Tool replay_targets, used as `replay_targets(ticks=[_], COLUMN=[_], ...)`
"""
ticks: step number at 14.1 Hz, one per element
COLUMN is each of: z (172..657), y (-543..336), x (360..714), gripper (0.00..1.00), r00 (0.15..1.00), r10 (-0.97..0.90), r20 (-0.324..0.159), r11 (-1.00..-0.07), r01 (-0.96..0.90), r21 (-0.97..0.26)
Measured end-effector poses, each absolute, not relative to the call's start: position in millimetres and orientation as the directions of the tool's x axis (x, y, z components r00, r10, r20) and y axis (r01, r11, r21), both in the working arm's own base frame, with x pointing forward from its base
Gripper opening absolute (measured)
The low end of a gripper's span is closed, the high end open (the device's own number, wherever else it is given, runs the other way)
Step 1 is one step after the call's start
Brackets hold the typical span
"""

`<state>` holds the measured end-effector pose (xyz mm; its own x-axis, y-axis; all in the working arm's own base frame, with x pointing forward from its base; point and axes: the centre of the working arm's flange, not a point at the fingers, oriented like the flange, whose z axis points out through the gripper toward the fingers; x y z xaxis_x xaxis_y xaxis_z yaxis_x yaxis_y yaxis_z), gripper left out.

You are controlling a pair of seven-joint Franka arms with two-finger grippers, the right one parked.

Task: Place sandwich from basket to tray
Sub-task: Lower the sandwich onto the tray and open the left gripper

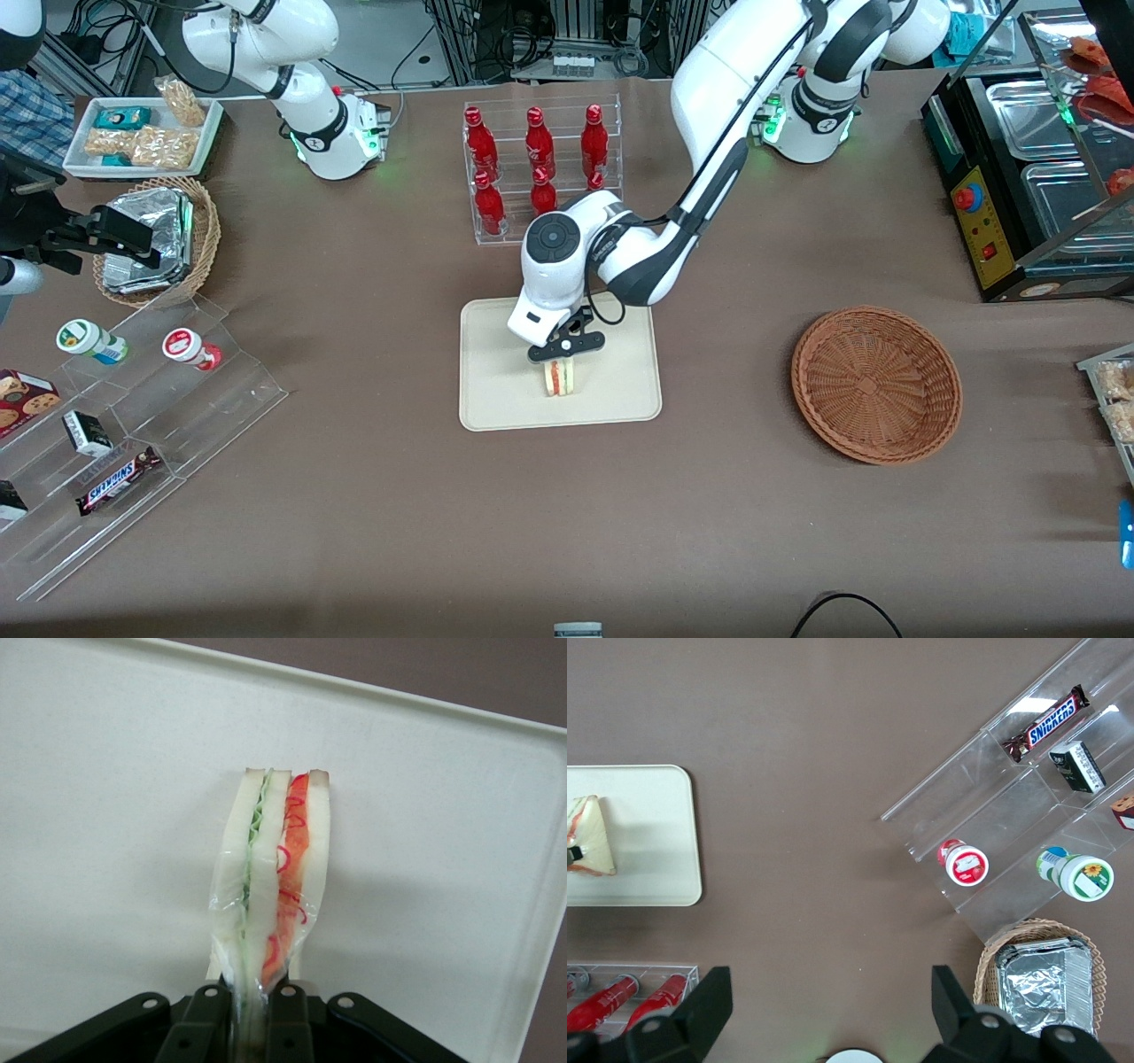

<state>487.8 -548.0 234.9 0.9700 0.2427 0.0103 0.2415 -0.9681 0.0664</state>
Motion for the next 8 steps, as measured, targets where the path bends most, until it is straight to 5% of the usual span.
replay_targets(ticks=[2,8], z=[235.0,279.9], y=[-547.8,-547.6], x=[490.7,501.3], gripper=[0.19,0.78], r00=[0.968,0.965], r10=[0.249,0.258], r20=[0.017,0.039], r11=[-0.966,-0.963], r01=[0.247,0.253], r21=[0.077,0.098])
